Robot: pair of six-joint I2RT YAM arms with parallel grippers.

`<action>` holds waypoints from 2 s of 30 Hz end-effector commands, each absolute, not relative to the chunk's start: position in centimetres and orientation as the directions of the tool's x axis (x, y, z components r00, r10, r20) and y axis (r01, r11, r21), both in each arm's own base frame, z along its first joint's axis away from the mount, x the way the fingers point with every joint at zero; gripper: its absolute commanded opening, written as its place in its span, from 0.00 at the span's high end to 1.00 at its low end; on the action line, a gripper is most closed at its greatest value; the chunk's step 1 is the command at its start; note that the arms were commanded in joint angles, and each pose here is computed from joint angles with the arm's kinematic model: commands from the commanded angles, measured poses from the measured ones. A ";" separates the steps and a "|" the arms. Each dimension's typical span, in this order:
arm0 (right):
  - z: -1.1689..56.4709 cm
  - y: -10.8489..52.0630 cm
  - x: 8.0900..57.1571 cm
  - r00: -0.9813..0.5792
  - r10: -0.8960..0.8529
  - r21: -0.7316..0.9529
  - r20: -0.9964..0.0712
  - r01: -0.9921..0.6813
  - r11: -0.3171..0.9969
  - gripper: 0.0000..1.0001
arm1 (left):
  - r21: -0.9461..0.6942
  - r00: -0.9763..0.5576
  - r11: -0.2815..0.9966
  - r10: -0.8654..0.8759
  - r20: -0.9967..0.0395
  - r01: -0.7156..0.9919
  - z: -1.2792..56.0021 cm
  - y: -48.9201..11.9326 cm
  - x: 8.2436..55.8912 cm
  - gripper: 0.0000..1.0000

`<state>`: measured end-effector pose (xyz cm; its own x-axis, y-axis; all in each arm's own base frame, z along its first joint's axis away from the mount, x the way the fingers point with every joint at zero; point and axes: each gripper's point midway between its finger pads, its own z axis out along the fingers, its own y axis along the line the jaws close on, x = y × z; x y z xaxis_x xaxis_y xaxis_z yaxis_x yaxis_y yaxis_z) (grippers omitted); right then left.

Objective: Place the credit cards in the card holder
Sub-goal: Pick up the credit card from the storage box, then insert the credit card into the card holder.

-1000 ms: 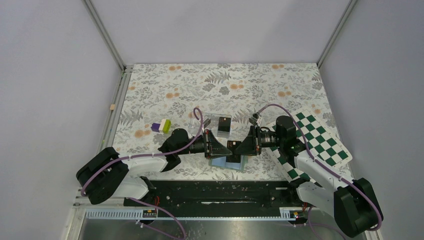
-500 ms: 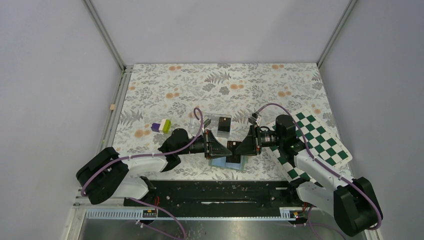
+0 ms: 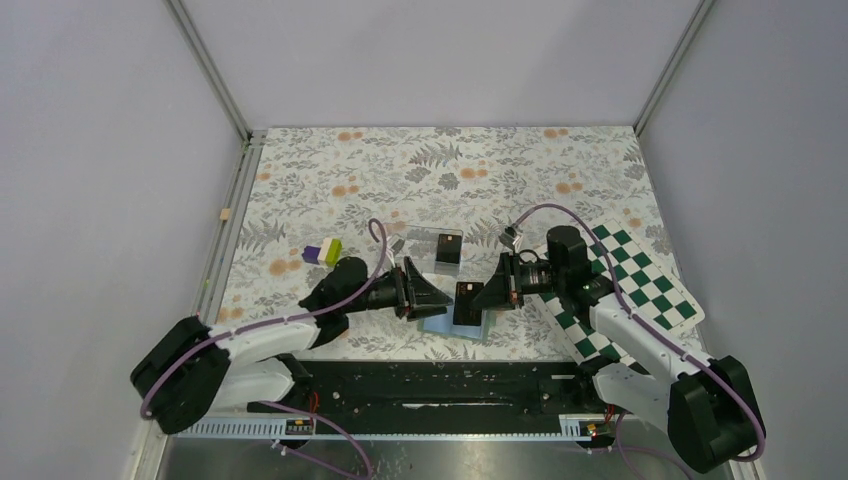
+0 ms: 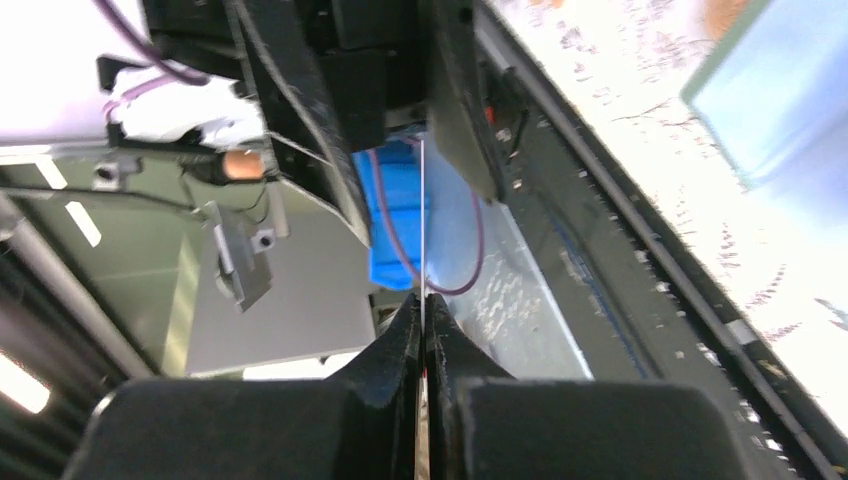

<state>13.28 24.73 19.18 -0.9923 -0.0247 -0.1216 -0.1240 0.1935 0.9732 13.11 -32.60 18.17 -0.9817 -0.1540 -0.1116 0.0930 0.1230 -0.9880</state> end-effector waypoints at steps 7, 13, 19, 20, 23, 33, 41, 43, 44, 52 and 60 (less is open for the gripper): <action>11.7 23.9 16.5 -0.977 0.071 0.869 -0.199 -0.143 0.474 1.00 | -0.733 -0.903 0.671 -0.376 -0.209 -0.110 8.3 -23.7 16.7 0.40; 9.5 25.7 19.2 -0.969 0.146 0.867 -0.200 -0.105 0.488 1.00 | -0.696 -0.925 0.698 -0.356 -0.133 -0.169 5.3 -24.6 17.9 0.47; 8.6 27.6 21.1 -0.962 0.143 0.850 -0.231 -0.128 0.511 1.00 | -0.624 -0.934 0.760 -0.332 -0.130 -0.183 3.3 -24.9 19.2 0.53; 8.0 27.8 21.2 -0.964 0.131 0.840 -0.233 -0.131 0.527 1.00 | -0.611 -0.934 0.769 -0.334 -0.129 -0.191 2.9 -24.7 19.2 0.54; 6.3 27.8 21.2 -0.965 0.096 0.789 -0.245 -0.141 0.598 1.00 | -0.577 -0.930 0.790 -0.343 -0.132 -0.209 2.1 -24.0 19.0 0.57; 3.9 23.3 19.4 -0.957 0.037 0.585 -0.287 -0.145 0.798 1.00 | -0.560 -0.945 0.802 -0.313 -0.096 -0.209 0.7 -25.2 18.5 0.72; 3.4 23.1 18.4 -0.965 0.036 0.599 -0.261 -0.133 0.790 1.00 | -0.505 -0.950 0.829 -0.308 -0.054 -0.241 -1.2 -25.2 17.5 0.79; 3.4 23.4 18.3 -0.965 0.042 0.619 -0.258 -0.132 0.774 1.00 | -0.504 -0.950 0.829 -0.308 -0.052 -0.241 -1.2 -25.2 17.5 0.79; 3.4 23.6 18.2 -0.968 0.047 0.632 -0.248 -0.125 0.765 1.00 | -0.505 -0.951 0.830 -0.305 -0.052 -0.238 -1.2 -25.3 17.4 0.80; 4.2 24.6 18.2 -0.966 0.078 0.692 -0.246 -0.119 0.712 1.00 | -0.498 -0.954 0.834 -0.298 -0.041 -0.239 -1.7 -25.3 17.0 0.83; 4.3 25.0 18.2 -0.968 0.095 0.733 -0.234 -0.111 0.671 1.00 | -0.491 -0.956 0.837 -0.291 -0.025 -0.242 -2.1 -25.4 16.8 0.90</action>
